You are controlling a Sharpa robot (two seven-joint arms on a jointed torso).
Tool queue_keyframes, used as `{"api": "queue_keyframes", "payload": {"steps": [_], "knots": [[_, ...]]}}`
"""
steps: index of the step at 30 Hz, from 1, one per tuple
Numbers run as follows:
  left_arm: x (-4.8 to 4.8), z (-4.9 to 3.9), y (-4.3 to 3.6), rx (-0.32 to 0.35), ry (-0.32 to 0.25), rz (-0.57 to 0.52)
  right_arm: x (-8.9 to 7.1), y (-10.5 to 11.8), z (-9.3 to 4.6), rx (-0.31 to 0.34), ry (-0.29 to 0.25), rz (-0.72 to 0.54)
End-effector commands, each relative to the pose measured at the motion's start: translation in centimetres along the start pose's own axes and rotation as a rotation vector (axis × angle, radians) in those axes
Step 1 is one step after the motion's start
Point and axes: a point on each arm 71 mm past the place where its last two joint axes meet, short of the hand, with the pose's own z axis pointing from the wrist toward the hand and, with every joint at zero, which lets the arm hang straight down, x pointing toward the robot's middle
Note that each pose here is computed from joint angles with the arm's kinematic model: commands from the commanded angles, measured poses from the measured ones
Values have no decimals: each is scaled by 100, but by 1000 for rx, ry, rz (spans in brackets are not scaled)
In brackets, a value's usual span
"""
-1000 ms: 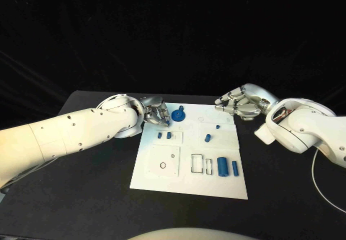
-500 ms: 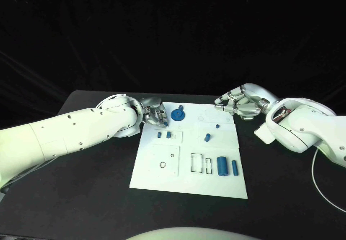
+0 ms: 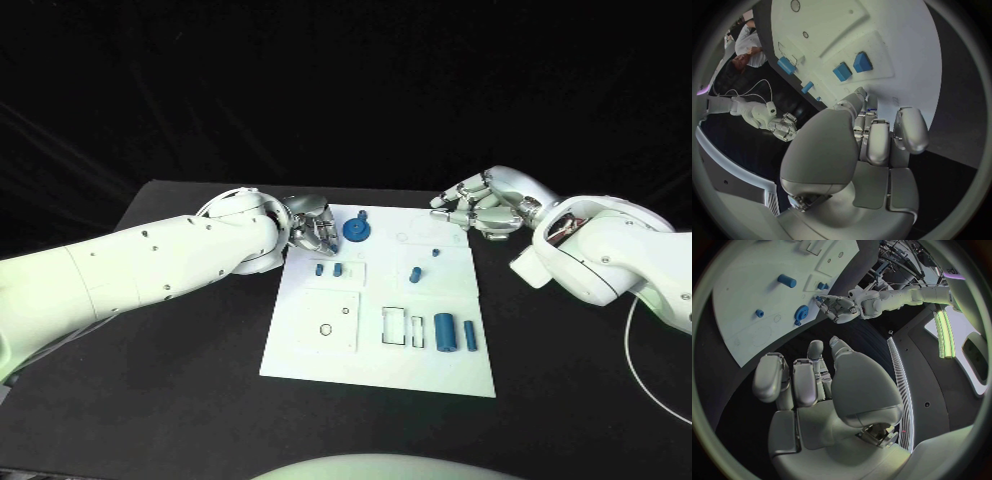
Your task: Assemble the parts on the task board
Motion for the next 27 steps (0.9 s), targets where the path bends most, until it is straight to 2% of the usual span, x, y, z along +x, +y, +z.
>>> {"api": "queue_keyframes", "payload": {"steps": [1, 14, 27], "knots": [[20, 11, -13, 2, 20, 13, 13, 5, -2, -3, 11, -3], [42, 35, -6, -20, 40, 12, 11, 3, -2, -3, 11, -3], [25, 10, 24, -24, 28, 2, -8, -5, -6, -6, -4, -3]]}}
